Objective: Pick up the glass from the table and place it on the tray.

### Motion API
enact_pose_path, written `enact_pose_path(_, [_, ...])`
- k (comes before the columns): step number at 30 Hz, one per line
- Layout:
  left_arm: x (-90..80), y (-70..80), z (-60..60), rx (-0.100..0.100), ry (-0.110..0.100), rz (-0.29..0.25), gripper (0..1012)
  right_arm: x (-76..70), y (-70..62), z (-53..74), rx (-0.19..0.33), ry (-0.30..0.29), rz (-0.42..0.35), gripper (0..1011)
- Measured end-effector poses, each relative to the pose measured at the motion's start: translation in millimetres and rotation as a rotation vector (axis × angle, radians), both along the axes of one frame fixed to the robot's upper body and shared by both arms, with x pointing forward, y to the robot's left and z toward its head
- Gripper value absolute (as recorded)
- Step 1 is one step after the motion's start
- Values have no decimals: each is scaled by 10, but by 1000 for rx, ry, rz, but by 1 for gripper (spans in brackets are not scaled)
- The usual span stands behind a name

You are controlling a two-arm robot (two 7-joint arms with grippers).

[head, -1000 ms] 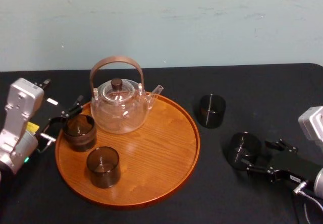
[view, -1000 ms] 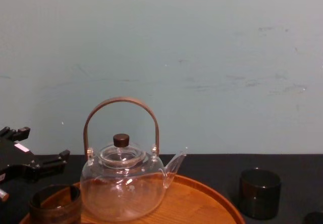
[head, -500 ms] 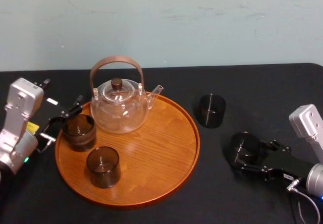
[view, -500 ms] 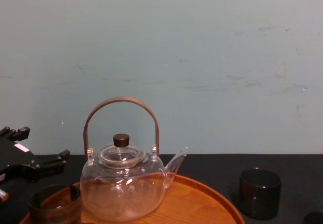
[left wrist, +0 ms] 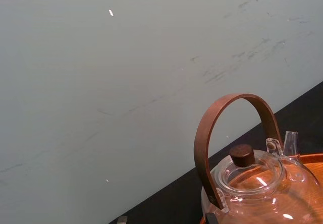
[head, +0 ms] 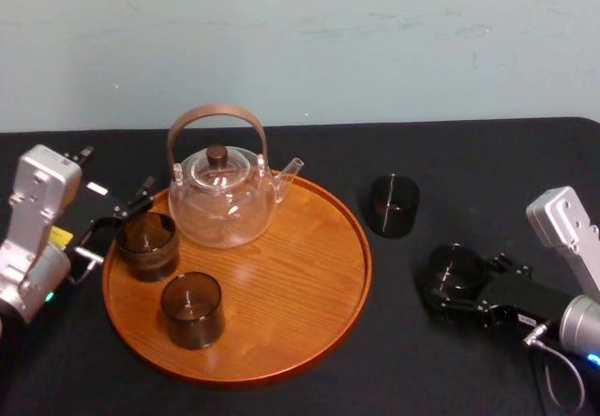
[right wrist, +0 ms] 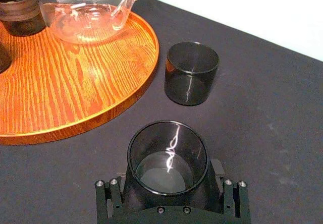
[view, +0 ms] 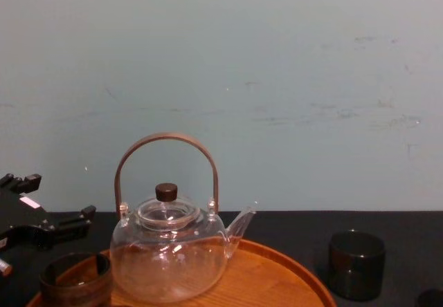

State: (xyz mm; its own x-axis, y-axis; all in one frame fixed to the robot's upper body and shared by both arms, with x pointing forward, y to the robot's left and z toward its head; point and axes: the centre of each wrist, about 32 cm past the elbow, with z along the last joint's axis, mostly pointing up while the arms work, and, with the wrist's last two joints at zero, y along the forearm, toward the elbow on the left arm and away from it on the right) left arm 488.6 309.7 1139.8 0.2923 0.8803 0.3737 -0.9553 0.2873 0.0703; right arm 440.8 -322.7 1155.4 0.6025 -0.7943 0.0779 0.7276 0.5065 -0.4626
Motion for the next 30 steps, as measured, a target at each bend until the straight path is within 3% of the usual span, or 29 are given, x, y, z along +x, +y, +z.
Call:
enact_pose_path(10, [0,0,0,0,0,0,1001,83,49,4,-1,-10,9,1002])
enact_pose_path(25, [0,0,0,0,0,0,1001,93,66,2,-9,-24,15,1002])
enact_pose_path(30, [0,0,0,0,0,0,1001,92,62,2,-7,-23,14,928])
